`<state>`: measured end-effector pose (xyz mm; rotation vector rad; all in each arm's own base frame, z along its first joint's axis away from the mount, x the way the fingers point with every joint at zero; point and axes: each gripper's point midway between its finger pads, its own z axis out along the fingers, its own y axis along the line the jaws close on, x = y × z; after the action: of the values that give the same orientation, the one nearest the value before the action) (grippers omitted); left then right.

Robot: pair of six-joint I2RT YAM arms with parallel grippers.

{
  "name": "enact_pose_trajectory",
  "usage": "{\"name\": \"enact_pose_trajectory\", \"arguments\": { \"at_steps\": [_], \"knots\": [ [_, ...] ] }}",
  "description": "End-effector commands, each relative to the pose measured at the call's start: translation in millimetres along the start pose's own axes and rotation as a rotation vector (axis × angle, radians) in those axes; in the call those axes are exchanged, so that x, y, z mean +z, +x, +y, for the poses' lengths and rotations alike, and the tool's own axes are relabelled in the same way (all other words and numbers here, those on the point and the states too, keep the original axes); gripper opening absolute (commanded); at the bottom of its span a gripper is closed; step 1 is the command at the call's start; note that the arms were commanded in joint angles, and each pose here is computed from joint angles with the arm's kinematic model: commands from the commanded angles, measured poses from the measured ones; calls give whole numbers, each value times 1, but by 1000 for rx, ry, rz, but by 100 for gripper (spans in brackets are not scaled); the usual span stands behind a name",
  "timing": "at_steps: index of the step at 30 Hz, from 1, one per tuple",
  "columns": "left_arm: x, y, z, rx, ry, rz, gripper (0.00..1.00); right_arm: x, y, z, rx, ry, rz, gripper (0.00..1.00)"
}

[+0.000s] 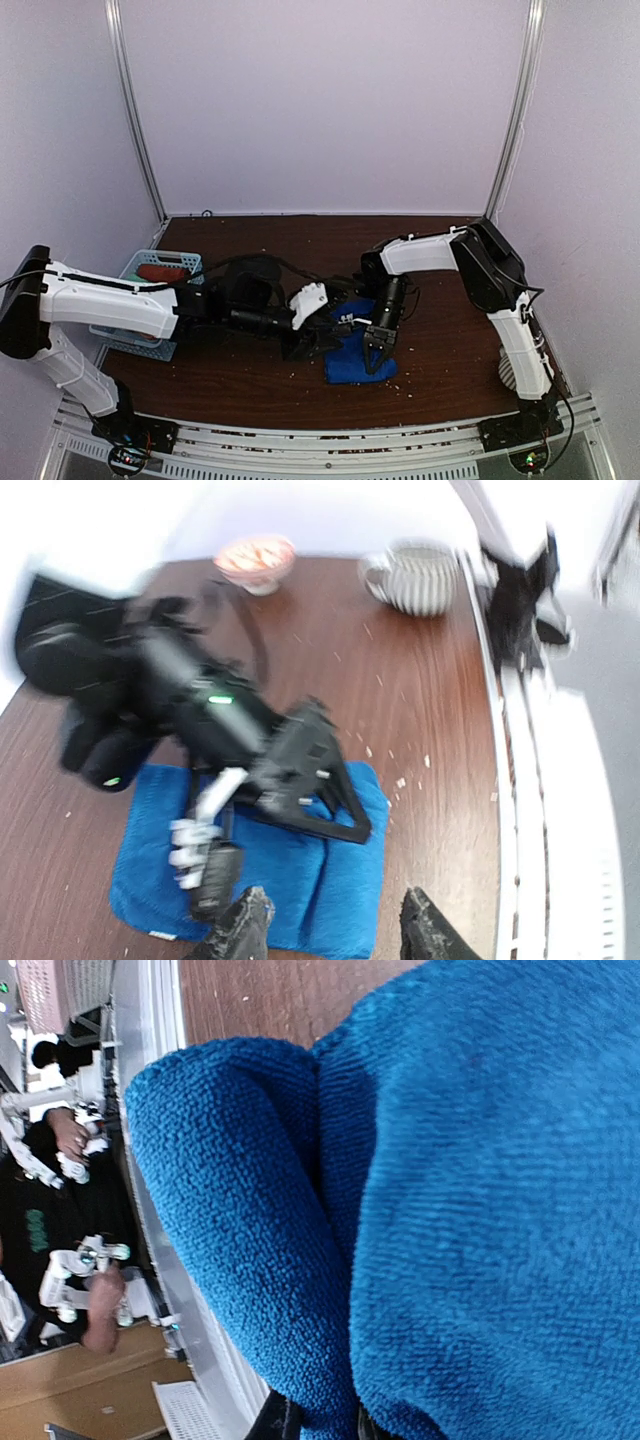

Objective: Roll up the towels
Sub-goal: Roll the towel at the center of the board.

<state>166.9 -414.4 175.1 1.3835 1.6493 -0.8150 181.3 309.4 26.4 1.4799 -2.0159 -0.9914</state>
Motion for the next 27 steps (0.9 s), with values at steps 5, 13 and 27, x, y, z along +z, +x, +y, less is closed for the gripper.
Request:
{"name": "enact_pose_trajectory", "arguments": {
  "at_steps": [5,13,27],
  "knots": [
    [59,50,-7,236,-68,273,46,10,4,-42,3,66,38,8],
    [101,75,-18,330,-16,383,46,13,6,-42,10,56,39,8],
    [120,106,-28,257,49,452,9,10,5,-38,-3,51,29,11]
  ]
}}
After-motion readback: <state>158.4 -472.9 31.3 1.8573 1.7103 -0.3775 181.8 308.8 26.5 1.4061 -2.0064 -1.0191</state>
